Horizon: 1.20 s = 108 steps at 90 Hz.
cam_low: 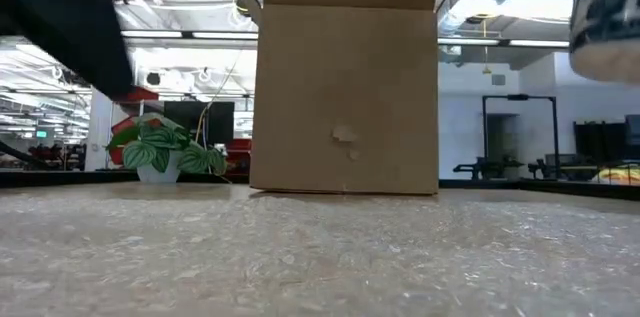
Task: Wrap mug
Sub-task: Wrap the blue mug with bubble wrap
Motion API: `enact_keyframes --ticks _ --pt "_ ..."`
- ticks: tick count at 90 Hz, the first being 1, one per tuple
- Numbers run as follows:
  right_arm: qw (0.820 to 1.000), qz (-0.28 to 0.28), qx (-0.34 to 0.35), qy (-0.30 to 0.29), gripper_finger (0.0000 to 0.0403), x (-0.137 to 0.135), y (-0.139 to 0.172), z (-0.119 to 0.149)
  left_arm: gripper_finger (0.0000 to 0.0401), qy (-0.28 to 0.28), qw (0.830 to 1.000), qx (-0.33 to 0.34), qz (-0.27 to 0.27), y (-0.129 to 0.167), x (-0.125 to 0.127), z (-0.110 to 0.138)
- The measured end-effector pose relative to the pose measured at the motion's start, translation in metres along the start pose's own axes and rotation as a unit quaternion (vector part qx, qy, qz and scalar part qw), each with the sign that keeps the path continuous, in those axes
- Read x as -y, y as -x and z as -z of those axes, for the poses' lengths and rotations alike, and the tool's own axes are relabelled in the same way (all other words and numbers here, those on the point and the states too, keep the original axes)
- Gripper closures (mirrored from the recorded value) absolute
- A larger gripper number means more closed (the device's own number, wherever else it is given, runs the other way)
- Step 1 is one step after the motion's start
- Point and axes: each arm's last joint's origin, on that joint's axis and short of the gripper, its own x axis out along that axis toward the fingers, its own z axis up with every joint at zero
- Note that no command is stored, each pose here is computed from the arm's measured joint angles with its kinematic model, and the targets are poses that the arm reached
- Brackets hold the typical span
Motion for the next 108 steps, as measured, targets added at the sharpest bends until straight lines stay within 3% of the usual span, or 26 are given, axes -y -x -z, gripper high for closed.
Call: enact_keyframes --ticks 8,25,35,53,67,77,89,97,108 --pt "1.0 0.001 -0.003 0.016 0.0398 -0.014 -0.001 -0.004 0.0401 -0.014 1.0 0.016 0.013 -0.019 -0.01 -0.011" --pt "0.999 0.015 -0.013 0.025 0.0399 -0.028 0.003 -0.005 0.0401 -0.041 0.999 0.029 -0.02 -0.054 -0.045 -0.034" --pt "0.999 0.021 -0.018 0.017 0.0399 -0.031 0.011 0.003 0.0401 -0.082 0.996 0.037 -0.027 -0.071 -0.066 -0.045" --pt "0.999 0.039 -0.007 -0.013 0.0399 -0.03 0.027 0.023 0.0401 -0.096 0.994 0.052 -0.01 -0.091 -0.092 -0.076" --pt "0.999 0.047 -0.005 -0.017 0.0398 -0.032 0.03 0.033 0.0401 -0.129 0.991 0.04 0.009 -0.056 -0.083 -0.116" --pt "0.999 0.045 -0.001 -0.015 0.0396 -0.033 0.029 0.033 0.0401 -0.148 0.987 0.036 0.047 -0.021 -0.068 -0.128" --pt "0.998 0.059 0.01 -0.032 0.0397 -0.031 0.026 0.023 0.0401 -0.12 0.988 -0.05 0.087 0.005 -0.061 -0.112" --pt "0.997 0.066 0.009 -0.038 0.0399 -0.034 0.017 0.01 0.0401 -0.106 0.985 -0.132 0.045 0.015 -0.061 -0.08" --pt "0.999 0.035 -0.008 -0.029 0.0399 -0.046 -0.004 -0.017 0.0401 -0.088 0.978 -0.188 -0.002 0.031 -0.053 -0.036"
